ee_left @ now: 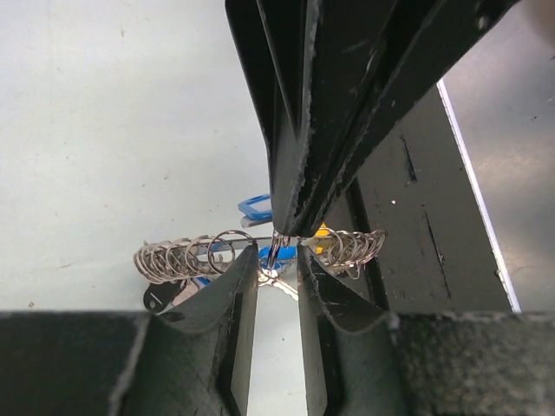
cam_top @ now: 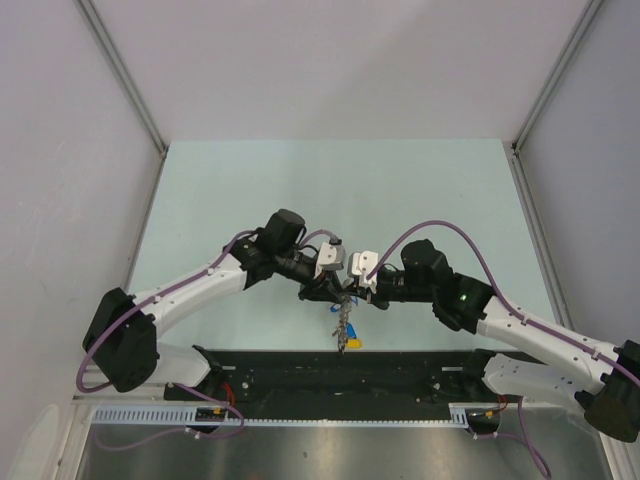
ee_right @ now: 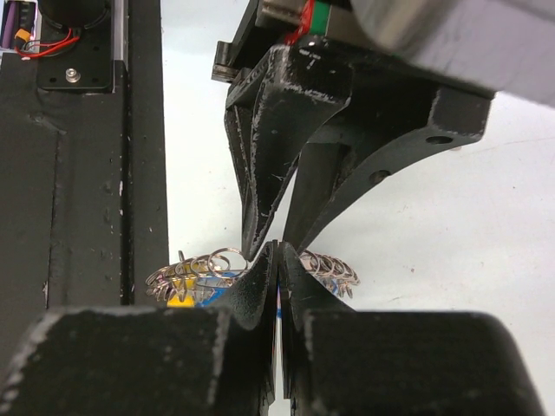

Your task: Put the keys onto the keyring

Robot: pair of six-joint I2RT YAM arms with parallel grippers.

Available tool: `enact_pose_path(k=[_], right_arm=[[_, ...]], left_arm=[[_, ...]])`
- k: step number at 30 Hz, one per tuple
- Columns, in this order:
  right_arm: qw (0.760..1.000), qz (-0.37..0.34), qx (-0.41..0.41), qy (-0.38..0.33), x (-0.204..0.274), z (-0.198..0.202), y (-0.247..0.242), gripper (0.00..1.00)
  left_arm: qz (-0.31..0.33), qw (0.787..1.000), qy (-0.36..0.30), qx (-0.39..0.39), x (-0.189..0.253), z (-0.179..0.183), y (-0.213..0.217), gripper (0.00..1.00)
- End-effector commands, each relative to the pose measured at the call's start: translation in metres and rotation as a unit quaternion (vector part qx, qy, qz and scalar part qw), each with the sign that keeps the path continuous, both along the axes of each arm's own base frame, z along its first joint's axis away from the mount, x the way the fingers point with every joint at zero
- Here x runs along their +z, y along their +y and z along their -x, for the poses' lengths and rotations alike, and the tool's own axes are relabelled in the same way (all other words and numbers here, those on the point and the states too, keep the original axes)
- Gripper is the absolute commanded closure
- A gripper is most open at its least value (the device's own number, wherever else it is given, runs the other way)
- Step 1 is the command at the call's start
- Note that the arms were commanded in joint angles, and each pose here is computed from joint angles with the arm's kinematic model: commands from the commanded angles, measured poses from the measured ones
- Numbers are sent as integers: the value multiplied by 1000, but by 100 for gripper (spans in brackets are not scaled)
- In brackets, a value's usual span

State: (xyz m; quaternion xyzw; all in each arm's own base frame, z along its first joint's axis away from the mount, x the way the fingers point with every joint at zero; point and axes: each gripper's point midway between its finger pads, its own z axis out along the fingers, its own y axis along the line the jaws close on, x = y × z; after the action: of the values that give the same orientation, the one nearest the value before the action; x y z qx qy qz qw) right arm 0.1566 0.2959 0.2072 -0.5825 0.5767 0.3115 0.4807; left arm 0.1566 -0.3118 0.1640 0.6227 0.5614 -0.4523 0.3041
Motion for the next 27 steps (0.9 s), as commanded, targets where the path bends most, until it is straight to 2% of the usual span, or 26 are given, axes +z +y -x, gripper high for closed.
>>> enact_pose_path(k=[1, 6, 13, 16, 20, 27], right_arm=[[998, -52, 5, -39, 45, -3, 8, 100], [998, -52, 6, -40, 45, -3, 8, 100], [998, -49, 5, -37, 43, -3, 8, 100], [998, -49, 5, -37, 43, -3, 8, 100], [998, -48, -1, -37, 43, -3, 6, 100], [998, -31, -36, -32, 37, -8, -7, 100]], left_arm=[[10, 1000, -19, -9, 3, 2, 0, 71], [23, 999, -18, -13, 8, 3, -3, 75], [49, 999, -18, -16, 19, 6, -7, 75], [50, 998, -19, -17, 20, 6, -7, 81], [43, 999, -16, -14, 15, 5, -6, 100], [55, 998, -16, 11, 23, 4, -5, 100]])
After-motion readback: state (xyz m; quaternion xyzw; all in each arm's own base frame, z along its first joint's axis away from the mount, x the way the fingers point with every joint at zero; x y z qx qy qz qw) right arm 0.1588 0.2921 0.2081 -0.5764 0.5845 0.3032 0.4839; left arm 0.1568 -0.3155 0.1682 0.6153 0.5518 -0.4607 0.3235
